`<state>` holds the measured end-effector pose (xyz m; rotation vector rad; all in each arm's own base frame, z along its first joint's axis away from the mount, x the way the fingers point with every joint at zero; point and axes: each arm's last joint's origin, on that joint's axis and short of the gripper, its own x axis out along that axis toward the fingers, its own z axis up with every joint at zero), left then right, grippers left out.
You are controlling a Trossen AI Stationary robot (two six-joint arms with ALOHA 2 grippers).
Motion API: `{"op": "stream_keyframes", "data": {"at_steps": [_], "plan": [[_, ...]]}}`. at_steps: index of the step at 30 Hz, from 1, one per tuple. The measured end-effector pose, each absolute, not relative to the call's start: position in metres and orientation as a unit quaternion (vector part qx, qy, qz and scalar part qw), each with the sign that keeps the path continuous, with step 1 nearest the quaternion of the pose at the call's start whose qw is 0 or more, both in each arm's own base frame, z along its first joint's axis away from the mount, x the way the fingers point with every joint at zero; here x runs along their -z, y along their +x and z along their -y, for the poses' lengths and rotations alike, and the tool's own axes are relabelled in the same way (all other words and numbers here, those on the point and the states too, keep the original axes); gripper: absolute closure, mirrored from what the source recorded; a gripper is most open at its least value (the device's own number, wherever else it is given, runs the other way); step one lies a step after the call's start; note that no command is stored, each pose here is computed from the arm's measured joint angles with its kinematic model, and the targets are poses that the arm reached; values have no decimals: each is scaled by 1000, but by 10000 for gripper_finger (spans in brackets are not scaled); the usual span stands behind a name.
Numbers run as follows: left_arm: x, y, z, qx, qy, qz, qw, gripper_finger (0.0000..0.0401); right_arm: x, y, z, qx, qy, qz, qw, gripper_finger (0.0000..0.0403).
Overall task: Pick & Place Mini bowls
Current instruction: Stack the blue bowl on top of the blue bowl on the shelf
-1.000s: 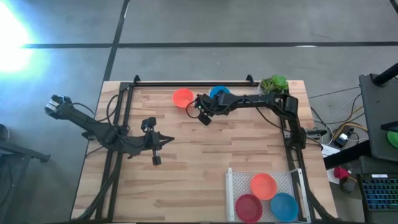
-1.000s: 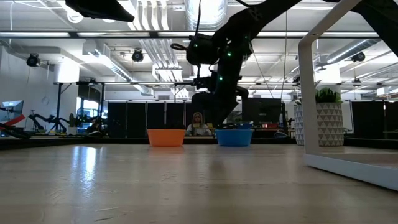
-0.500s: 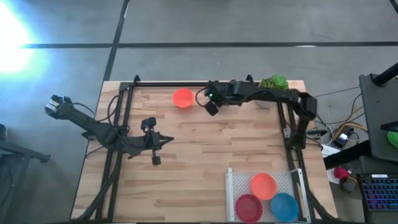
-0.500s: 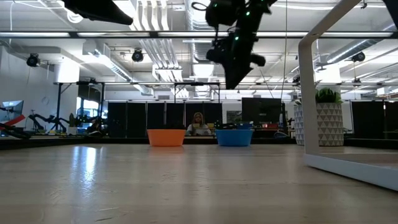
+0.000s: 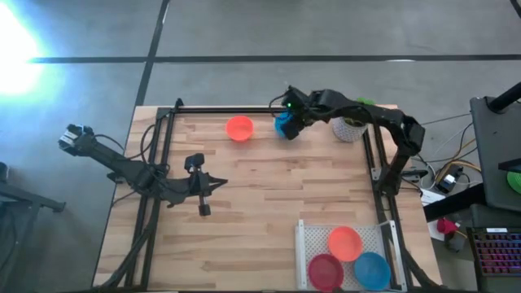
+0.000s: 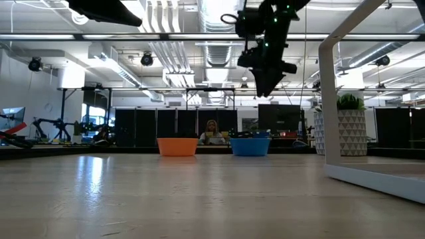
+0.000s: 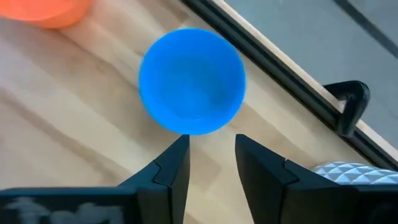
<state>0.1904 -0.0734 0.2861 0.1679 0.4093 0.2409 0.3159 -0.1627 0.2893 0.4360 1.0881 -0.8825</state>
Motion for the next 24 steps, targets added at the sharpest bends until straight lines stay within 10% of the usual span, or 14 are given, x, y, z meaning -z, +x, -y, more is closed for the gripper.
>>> {"op": "stream_keyframes", "data": {"at_steps": [24], "plan": [[-286,191,74,-122,70,-199,970,401,-217,269,284,293,400,-511,702,298]]}}
